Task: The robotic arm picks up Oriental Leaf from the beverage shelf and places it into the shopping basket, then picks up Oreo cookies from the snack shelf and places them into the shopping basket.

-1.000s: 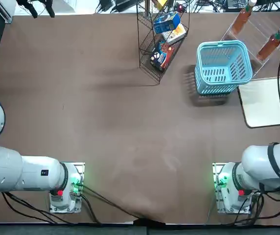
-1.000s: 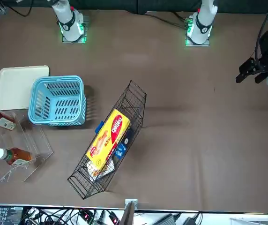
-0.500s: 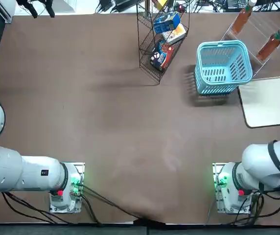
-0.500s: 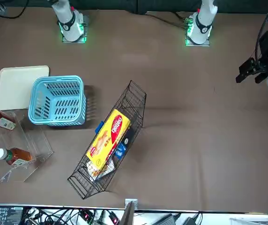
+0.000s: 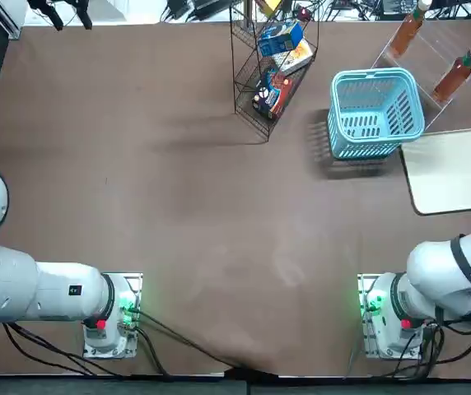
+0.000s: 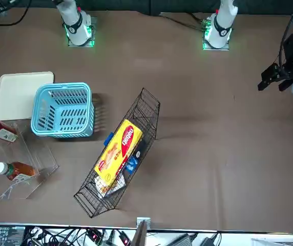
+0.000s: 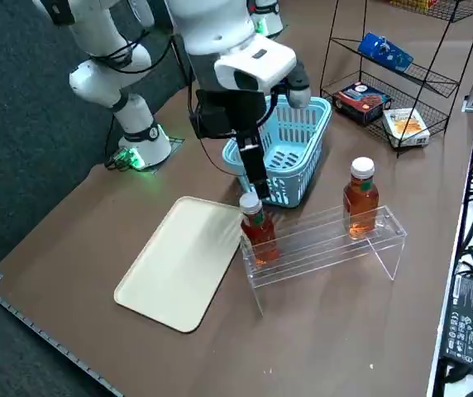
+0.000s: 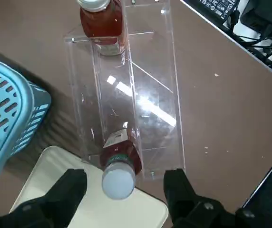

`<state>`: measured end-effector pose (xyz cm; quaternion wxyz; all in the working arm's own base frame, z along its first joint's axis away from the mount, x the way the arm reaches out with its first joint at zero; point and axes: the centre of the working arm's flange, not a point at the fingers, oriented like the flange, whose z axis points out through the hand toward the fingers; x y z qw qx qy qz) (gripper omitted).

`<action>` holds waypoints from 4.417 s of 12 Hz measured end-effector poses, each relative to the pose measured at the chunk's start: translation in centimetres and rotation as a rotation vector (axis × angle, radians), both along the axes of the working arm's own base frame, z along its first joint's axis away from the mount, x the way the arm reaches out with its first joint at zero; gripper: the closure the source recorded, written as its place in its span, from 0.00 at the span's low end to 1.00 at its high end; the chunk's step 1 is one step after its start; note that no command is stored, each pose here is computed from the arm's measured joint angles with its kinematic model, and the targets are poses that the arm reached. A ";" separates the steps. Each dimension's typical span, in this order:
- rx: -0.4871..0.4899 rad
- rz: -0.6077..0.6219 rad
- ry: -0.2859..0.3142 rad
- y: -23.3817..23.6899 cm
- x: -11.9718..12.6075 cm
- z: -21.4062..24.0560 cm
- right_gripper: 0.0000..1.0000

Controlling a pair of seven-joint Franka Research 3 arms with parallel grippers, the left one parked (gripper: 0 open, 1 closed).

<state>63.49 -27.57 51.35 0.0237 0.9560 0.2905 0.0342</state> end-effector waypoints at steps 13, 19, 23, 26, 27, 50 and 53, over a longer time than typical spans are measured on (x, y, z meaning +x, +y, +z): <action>0.019 -0.004 0.040 -1.1 -0.6 -7.9 0.00; 0.026 -0.004 0.057 -1.0 -1.3 -9.5 0.00; 0.026 -0.003 0.057 -0.9 -1.5 -9.5 0.00; 0.027 -0.003 0.060 -0.9 -1.5 -9.6 0.00; 0.027 -0.004 0.061 -1.0 -1.6 -9.7 0.02; 0.007 0.037 0.022 -0.1 -1.6 -7.0 0.44; -0.007 0.044 -0.005 0.5 -2.0 -4.5 0.44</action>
